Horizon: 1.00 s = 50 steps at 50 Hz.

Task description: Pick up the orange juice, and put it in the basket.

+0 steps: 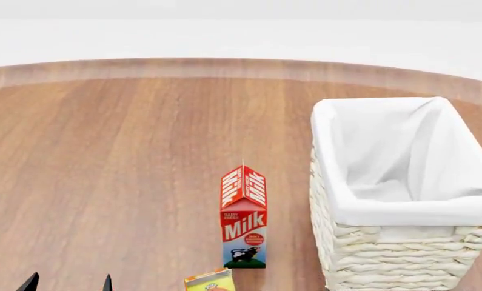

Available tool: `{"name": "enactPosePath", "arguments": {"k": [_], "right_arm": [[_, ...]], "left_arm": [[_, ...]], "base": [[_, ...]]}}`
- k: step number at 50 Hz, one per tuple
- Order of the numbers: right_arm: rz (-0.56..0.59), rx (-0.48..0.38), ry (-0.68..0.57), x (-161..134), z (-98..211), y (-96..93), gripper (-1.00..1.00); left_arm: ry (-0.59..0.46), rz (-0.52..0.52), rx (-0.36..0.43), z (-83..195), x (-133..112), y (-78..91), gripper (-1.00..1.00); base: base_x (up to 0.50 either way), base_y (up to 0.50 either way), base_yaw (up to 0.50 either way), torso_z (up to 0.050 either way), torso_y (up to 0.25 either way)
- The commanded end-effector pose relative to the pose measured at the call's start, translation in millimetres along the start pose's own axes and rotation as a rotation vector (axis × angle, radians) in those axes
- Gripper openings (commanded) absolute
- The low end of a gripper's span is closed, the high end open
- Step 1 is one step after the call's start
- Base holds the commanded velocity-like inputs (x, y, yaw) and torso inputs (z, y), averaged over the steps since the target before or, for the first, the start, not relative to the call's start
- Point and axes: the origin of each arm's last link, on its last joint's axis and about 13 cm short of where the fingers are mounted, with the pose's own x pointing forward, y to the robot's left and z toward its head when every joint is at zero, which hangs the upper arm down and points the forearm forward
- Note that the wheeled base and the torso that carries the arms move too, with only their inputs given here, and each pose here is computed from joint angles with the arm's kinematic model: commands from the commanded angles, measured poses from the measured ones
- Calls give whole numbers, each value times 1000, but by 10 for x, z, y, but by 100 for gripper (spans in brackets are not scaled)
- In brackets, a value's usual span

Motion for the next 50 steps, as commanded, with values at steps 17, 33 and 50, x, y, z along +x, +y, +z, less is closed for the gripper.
{"name": "enactPosePath", "arguments": {"k": [17, 33, 50], "right_arm": [[-5, 14, -1, 72, -82, 89, 100], [-7, 32, 1, 107, -126, 133, 100], [-14, 47, 5, 140, -179, 164, 100]], "left_arm": [[0, 0, 0, 0, 0, 0, 100], [0, 0, 0, 0, 0, 0, 100], [0, 0, 0, 0, 0, 0, 100]], "base": [[0, 0, 0, 0, 0], [0, 0, 0, 0, 0], [0, 0, 0, 0, 0]]}}
